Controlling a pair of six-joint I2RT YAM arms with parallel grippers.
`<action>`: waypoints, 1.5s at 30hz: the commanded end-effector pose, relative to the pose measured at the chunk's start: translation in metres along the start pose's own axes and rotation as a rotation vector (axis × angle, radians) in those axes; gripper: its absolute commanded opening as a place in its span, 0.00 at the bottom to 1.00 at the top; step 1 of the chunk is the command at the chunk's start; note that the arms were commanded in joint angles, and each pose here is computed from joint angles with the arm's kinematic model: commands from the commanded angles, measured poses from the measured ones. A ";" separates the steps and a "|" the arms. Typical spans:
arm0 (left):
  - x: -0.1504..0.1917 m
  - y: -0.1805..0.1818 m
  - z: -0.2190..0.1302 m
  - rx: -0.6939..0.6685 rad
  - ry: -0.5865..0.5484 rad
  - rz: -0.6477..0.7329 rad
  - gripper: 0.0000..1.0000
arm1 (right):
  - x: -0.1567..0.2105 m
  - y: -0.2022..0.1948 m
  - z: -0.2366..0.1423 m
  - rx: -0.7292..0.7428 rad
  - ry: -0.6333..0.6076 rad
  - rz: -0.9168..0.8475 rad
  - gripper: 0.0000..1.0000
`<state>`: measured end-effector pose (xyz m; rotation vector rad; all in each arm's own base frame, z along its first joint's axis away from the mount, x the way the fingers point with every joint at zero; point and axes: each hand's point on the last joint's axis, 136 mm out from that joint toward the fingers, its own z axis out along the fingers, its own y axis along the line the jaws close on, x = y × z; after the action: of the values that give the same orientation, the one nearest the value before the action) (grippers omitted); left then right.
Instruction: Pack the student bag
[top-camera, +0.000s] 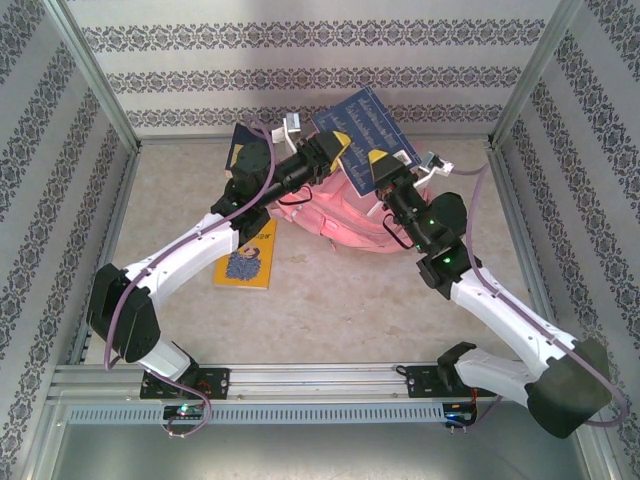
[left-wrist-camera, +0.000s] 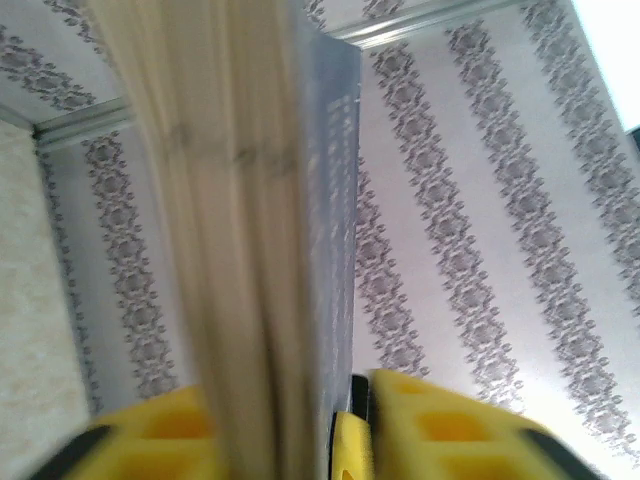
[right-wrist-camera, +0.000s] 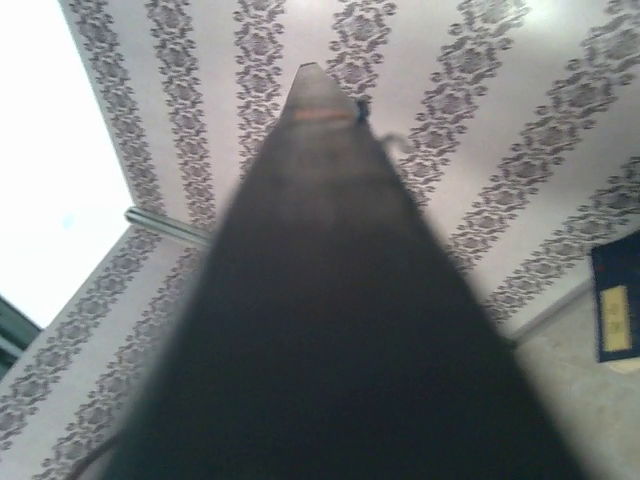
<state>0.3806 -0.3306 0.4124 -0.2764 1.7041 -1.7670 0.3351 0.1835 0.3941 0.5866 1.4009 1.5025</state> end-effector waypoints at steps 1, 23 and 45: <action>0.010 -0.007 0.000 -0.063 0.091 0.134 0.56 | -0.021 -0.019 -0.021 0.142 -0.023 -0.055 0.00; 0.067 0.203 0.094 -0.515 0.610 0.316 0.63 | -0.053 -0.071 -0.220 1.002 0.167 -0.361 0.00; 0.097 0.255 0.147 -0.374 0.630 0.214 0.42 | -0.014 -0.122 -0.231 0.994 0.276 -0.224 0.00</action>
<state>0.4776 -0.4639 0.1607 0.2756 2.4497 -1.3725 0.1794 0.0434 0.2245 0.7868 2.3923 0.5935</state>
